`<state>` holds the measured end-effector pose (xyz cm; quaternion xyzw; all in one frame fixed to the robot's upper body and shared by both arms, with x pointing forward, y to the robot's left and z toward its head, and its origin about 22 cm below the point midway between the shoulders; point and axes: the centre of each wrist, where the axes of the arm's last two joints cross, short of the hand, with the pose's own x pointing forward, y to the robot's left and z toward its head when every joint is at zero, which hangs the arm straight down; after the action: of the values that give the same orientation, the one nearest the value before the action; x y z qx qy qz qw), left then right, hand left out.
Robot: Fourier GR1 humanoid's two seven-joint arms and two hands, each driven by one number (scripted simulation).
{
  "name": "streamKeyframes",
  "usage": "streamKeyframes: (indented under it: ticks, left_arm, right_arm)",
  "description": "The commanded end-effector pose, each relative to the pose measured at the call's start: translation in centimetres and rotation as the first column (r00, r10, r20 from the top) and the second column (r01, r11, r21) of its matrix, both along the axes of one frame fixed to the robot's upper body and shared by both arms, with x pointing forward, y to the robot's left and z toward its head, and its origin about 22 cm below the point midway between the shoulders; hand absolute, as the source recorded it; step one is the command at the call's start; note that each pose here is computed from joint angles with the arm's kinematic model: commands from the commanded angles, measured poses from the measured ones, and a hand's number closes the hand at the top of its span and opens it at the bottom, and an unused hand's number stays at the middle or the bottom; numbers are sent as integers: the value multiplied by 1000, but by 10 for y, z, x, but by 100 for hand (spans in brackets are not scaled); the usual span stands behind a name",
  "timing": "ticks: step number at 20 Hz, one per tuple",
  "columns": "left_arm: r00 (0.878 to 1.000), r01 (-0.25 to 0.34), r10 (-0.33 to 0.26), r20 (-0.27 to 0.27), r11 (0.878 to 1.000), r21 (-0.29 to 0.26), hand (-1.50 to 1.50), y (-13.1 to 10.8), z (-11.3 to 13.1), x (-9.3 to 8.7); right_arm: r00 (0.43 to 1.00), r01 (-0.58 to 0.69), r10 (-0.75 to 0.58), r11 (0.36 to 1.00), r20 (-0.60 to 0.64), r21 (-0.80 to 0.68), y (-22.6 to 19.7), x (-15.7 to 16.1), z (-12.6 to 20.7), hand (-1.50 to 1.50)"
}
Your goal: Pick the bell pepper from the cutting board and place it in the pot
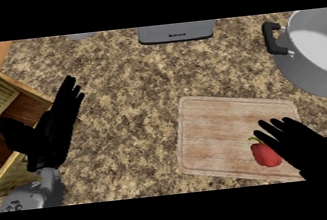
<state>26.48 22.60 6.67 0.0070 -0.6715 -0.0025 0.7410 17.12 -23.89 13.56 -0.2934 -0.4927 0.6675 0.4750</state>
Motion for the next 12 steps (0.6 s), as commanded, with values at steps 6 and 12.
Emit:
streamKeyframes:
  ticks: [6, 12]
  left_arm:
    - [1000, 4, -4, 6, 1000, -10, 0, 3, 5, -6]
    - [1000, -5, 5, 5, 1000, 9, 0, 5, -6, 5]
  right_arm:
    - [999, 51, -51, 999, -5, 5, 23, 3, -18, -150]
    - [995, 101, -101, 992, 10, -75, 20, 8, -52, -150]
